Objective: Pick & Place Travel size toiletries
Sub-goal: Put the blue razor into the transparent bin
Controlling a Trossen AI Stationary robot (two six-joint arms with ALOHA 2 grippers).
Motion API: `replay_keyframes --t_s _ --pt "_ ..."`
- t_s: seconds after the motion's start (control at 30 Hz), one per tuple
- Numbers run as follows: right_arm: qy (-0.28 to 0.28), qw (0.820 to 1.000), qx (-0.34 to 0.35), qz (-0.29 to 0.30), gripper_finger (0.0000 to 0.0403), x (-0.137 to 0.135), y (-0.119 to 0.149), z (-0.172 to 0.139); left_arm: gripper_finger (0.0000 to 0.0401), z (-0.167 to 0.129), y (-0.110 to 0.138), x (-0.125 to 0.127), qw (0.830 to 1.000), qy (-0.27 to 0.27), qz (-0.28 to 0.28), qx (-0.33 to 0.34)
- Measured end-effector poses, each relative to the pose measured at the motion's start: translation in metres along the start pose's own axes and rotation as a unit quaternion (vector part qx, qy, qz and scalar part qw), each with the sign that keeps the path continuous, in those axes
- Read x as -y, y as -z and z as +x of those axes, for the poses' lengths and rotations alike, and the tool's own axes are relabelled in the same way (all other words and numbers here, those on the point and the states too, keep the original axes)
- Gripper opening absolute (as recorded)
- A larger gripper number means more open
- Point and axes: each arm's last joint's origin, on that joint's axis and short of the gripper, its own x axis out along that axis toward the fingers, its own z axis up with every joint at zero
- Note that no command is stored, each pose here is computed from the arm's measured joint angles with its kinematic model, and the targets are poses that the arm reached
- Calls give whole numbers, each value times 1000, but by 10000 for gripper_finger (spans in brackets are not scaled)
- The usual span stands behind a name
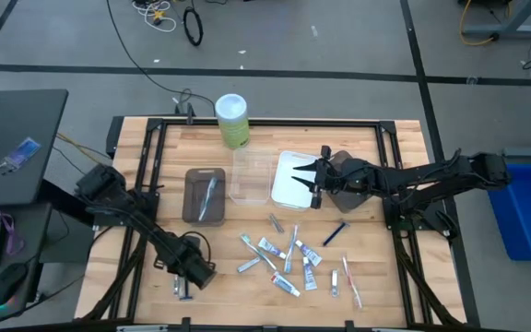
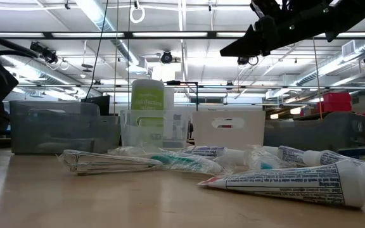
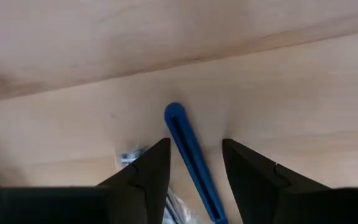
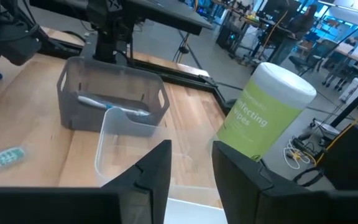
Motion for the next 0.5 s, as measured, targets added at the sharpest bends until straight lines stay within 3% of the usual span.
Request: replay_keyframes --t_s 0.13,0.4,0.5 --pt "0 1000 1 0 126 0 0 0 135 3 -2 -1 1000 2 11 6" --pt "1 1000 2 0 138 0 0 0 34 3 -2 1 1000 19 -5 22" --pt "1 1000 2 0 135 0 0 0 29 -2 -3 7 999 33 -2 35"
